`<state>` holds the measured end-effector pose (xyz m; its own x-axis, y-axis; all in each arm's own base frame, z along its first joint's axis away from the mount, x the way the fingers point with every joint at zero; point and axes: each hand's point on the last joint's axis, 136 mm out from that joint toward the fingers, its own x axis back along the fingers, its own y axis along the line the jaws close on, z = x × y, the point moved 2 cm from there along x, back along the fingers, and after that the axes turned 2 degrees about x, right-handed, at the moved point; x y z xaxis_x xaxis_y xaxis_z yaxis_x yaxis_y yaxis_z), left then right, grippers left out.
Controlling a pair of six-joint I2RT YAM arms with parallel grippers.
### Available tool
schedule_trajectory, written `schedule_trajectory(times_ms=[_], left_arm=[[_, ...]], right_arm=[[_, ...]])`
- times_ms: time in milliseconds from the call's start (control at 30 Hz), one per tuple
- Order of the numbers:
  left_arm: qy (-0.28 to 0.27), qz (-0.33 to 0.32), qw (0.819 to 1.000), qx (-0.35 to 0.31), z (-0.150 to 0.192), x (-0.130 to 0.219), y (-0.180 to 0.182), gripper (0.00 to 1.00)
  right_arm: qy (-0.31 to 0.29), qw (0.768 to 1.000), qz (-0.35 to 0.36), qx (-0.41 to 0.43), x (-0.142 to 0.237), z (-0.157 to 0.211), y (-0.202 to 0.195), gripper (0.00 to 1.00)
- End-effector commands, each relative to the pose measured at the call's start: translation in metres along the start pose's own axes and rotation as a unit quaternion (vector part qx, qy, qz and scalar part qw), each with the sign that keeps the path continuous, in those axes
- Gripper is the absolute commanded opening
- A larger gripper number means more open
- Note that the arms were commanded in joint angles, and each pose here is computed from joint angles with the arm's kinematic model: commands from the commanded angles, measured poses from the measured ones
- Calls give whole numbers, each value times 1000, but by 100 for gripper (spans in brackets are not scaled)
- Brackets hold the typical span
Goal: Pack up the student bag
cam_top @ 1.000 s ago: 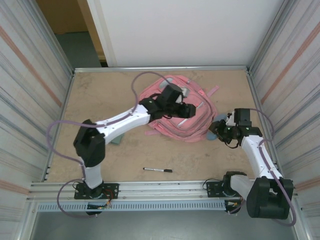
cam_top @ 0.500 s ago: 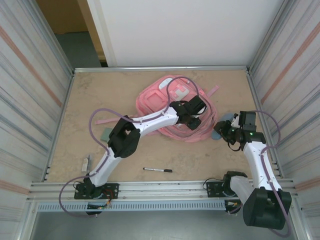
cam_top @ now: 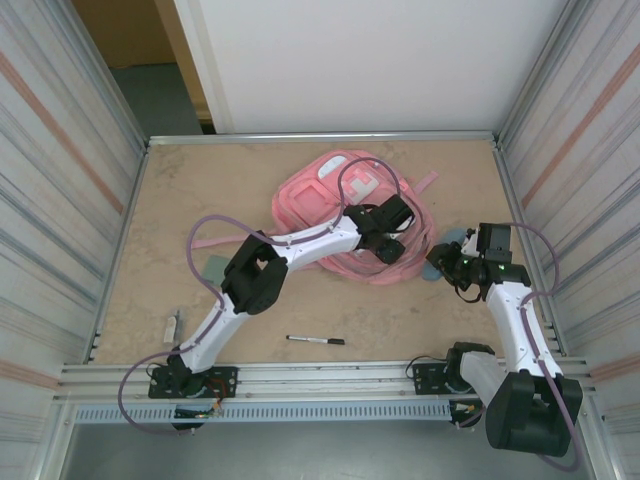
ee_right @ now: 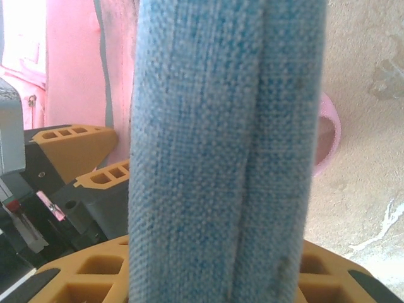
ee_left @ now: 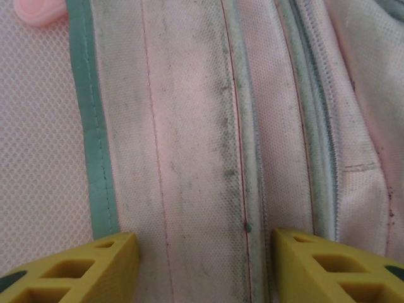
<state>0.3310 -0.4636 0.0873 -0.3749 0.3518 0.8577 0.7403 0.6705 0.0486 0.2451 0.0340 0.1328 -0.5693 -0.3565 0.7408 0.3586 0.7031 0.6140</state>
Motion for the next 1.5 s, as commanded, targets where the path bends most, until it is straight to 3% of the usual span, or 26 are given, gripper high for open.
schedule_trajectory(times_ms=[0,100,267,367,400,533,700,833,1100,1300,1467], left_arm=[[9,-59,998,-25,11,-20,14,53],[6,-72,997,-24,13,-26,18,47],[-7,-17,999,-51,15,-27,-3,60],[-4,-27,998,-53,18,-30,0,56],[1,-43,998,-52,21,-31,5,52],[-8,-57,997,-52,19,-19,7,19],[-81,-72,992,-60,-7,41,3,0],[-146,-42,988,-13,-32,102,19,0],[-210,-38,977,21,-63,199,37,0],[-242,-8,969,40,-71,226,33,0],[-243,31,968,52,-72,226,22,0]], right_arm=[[-4,1000,-15,4,0,-1,2,24],[2,1000,-13,4,0,2,1,24],[1,1000,-13,5,0,3,1,24],[4,1000,-13,3,0,4,1,24],[2,1000,-16,1,0,3,1,24],[3,1000,-20,2,1,2,5,25],[9,999,-30,3,-2,5,5,25],[45,998,-49,14,-9,13,8,24],[86,987,-118,63,-8,34,40,23],[120,978,-163,47,-30,41,87,25],[70,988,-137,19,-65,28,121,29]])
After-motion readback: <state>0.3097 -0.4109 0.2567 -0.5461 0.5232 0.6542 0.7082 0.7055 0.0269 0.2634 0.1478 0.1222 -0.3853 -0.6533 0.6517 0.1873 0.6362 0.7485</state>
